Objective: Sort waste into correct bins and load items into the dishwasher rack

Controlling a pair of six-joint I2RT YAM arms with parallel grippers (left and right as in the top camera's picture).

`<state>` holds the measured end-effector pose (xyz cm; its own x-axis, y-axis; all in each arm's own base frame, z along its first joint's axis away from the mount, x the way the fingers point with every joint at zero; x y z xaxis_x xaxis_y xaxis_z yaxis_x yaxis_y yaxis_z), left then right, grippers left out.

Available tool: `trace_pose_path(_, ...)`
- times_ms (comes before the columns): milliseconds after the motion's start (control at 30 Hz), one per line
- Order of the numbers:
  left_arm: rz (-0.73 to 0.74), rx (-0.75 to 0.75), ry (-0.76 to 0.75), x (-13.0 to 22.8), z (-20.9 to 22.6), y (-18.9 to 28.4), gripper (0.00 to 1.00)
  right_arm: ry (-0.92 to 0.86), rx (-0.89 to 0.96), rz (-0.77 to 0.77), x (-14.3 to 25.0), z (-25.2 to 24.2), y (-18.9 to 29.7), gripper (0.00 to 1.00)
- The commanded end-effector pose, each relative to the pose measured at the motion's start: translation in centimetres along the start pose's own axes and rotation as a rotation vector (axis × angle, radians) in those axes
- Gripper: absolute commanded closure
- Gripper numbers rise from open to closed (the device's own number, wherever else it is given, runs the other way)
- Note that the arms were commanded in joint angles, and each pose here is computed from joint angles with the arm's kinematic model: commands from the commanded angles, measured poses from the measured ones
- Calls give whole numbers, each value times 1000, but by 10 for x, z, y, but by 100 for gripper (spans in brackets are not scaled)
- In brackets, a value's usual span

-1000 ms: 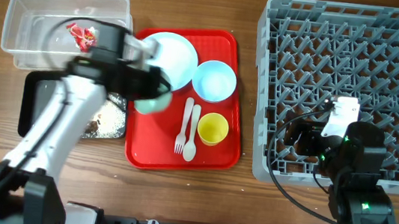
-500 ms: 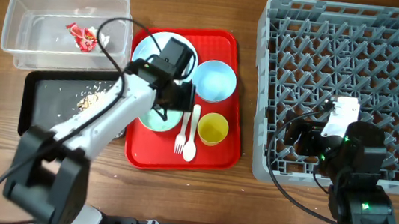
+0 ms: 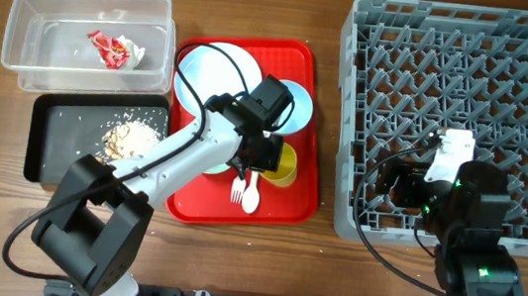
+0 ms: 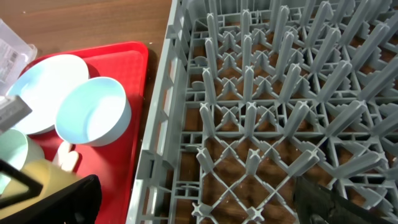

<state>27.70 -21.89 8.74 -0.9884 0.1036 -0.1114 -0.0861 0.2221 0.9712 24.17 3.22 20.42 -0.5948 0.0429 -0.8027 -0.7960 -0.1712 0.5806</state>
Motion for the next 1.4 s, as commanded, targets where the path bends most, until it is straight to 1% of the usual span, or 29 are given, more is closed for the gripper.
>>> trace_pose_path(0, -15, 90, 29, -7, -6, 9, 96, -14, 6, -24, -9, 0, 5, 0)
trace_pose_path(67, 12, 324, 68, -16, -17, 37, 96, -19, 29, -56, -15, -3, 5, 0)
trace_pose_path(100, -20, 526, 88, -33, -19, 63, 96, -31, -51, -96, -24, 7, 5, 0)
trace_pose_path(133, -51, 718, 72, -49, -21, 85, 96, -16, -165, -110, -29, 22, 5, 0)
trace_pose_path(167, -75, 954, 12, -63, -24, 114, 96, 5, -343, -106, -31, 45, 7, 0)
trace_pose_path(233, -56, 1167, -38, -71, -28, 147, 96, 55, -663, -85, -30, 81, 15, 1)
trace_pose_path(267, -43, 1213, -50, -72, -32, 156, 96, 75, -845, -75, -31, 98, 22, 4)
trace_pose_path(333, 2, 1230, -45, -68, -45, 158, 96, 92, -1066, -61, -34, 112, 21, 4)
trace_pose_path(467, 74, 1247, -101, -51, -71, 155, 96, 132, -1212, -93, -44, 117, 7, 4)
trace_pose_path(533, 92, 1244, -94, -48, -73, 154, 96, 166, -1217, -158, -56, 118, 7, 4)
trace_pose_path(600, 101, 1243, -86, -47, -73, 153, 96, 180, -1173, -203, -63, 117, 4, 4)
trace_pose_path(700, 104, 1245, -87, -47, -73, 153, 96, 171, -1141, -214, -65, 115, 1, 9)
trace_pose_path(800, 108, 1249, -90, -46, -73, 154, 96, 154, -1076, -234, -70, 111, -6, 11)
trace_pose_path(867, 108, 1249, -90, -46, -73, 154, 96, 146, -1042, -246, -72, 109, -10, 16)
trace_pose_path(933, 108, 1249, -90, -46, -73, 154, 96, 143, -1011, -264, -76, 107, -13, 16)
trace_pose_path(1033, 108, 1249, -90, -46, -73, 154, 96, 167, -1013, -297, -80, 108, -10, 17)
trace_pose_path(1167, 108, 1249, -90, -46, -73, 154, 96, 165, -1017, -293, -79, 108, -10, 30)
trace_pose_path(1200, 108, 1249, -89, -46, -73, 154, 96, 164, -1016, -292, -79, 108, -10, 32)
trace_pose_path(1233, 108, 1249, -90, -46, -73, 154, 94, 164, -1016, -292, -79, 108, -10, 37)
trace_pose_path(1267, 107, 1249, -90, -46, -73, 154, 89, 164, -1016, -291, -79, 108, -10, 43)
trace_pose_path(1300, 95, 1246, -94, -47, -72, 154, 73, 157, -1014, -282, -78, 107, -11, 46)
trace_pose_path(1367, 30, 1205, -86, -55, -67, 149, 56, 126, -979, -255, -75, 104, -17, 48)
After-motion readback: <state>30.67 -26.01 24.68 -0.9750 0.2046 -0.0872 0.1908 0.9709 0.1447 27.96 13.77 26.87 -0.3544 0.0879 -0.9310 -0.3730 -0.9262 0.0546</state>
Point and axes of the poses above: each gripper's point midway between its finger pads, its own y axis back along the fingers, its own z axis along the line the jaws close on, x = y × z, the point moved 4 cm from there along y, back along the fingers, and after that the axes turned 2 degrees about y, right-handed, at the moved point
